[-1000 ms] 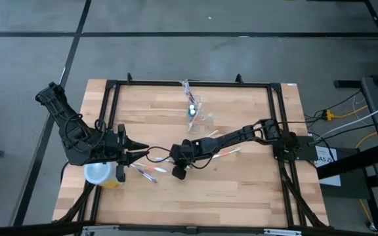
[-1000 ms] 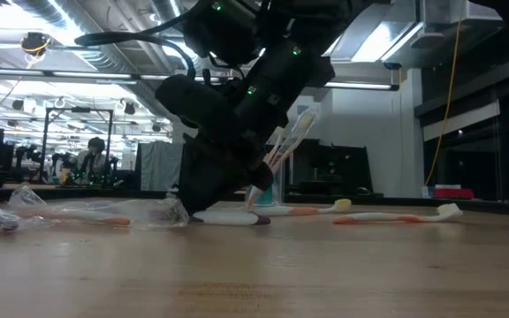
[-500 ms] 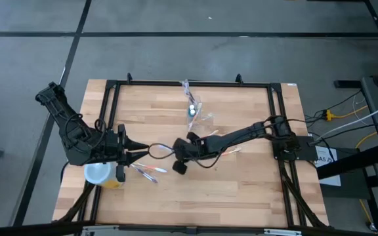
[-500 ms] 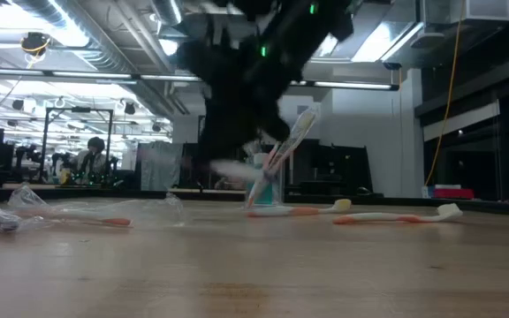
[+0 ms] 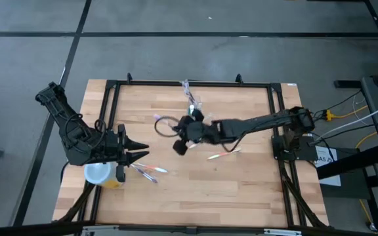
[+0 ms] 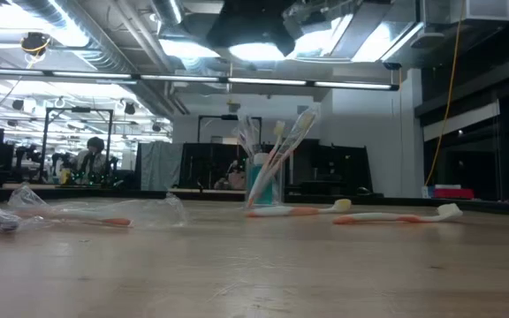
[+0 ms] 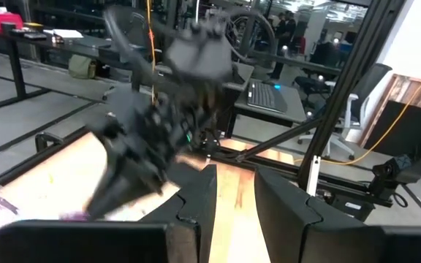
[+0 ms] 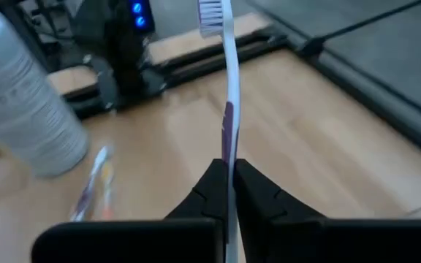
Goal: Pick & Place toothbrushing station
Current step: Put the purple toothbrush into the transparent organizer
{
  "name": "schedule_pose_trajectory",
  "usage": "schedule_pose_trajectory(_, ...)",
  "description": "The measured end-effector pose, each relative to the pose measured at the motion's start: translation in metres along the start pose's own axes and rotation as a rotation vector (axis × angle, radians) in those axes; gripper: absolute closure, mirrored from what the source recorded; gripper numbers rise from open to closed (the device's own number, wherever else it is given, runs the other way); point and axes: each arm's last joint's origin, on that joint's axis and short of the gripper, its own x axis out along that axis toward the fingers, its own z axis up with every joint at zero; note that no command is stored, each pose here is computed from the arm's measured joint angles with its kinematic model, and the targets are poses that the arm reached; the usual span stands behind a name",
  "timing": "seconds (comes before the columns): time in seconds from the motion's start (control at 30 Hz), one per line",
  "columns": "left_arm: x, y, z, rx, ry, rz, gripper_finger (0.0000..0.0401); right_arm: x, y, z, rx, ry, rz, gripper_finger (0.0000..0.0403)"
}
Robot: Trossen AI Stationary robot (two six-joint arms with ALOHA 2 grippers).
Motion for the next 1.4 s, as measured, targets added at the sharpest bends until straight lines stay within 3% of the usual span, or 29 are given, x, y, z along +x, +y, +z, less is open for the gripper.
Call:
schedule_pose_trajectory(0.17, 0.0, 0.0, 0.0, 0.003, 0.003, -0.007, 0.0313, -0.009, -0.031, 0.024, -0.005, -0.062, -0.008, 0.0391)
schedule_pose_trajectory(0.43, -0.002, -0.001, -0.002, 0.022, 0.011, -0.013, 0.0313, -0.05, -0.079, 0.048, -0.035, -0.242, 0.371, 0.0391)
schedule_pose_trajectory(0.53, -0.001, 0.0, -0.002, 0.031, 0.015, -0.006, 0.0313, -0.062, -0.104, 0.049, -0.048, -0.27, 0.44, 0.0391)
schedule_pose_trajectory(0.77, 0.002, 0.003, -0.002, 0.023, 0.017, 0.014, 0.0313, -0.071, -0.159, 0.037, 0.013, -0.604, 0.569, 0.0391)
schedule_pose_trajectory(0.97, 0.006, 0.006, -0.002, -0.022, 0.018, 0.041, 0.0313, -0.055, -0.194, 0.003, 0.074, -0.691, 0.515, 0.0391)
schedule_pose_trajectory(1.13, 0.011, 0.01, -0.001, -0.043, 0.023, 0.052, 0.0313, -0.035, -0.218, -0.022, 0.103, -0.678, 0.43, 0.0391)
schedule_pose_trajectory(1.4, 0.019, 0.015, 0.0, -0.08, 0.038, 0.041, 0.0313, 0.002, -0.261, -0.055, 0.29, -0.702, 0.35, 0.0391)
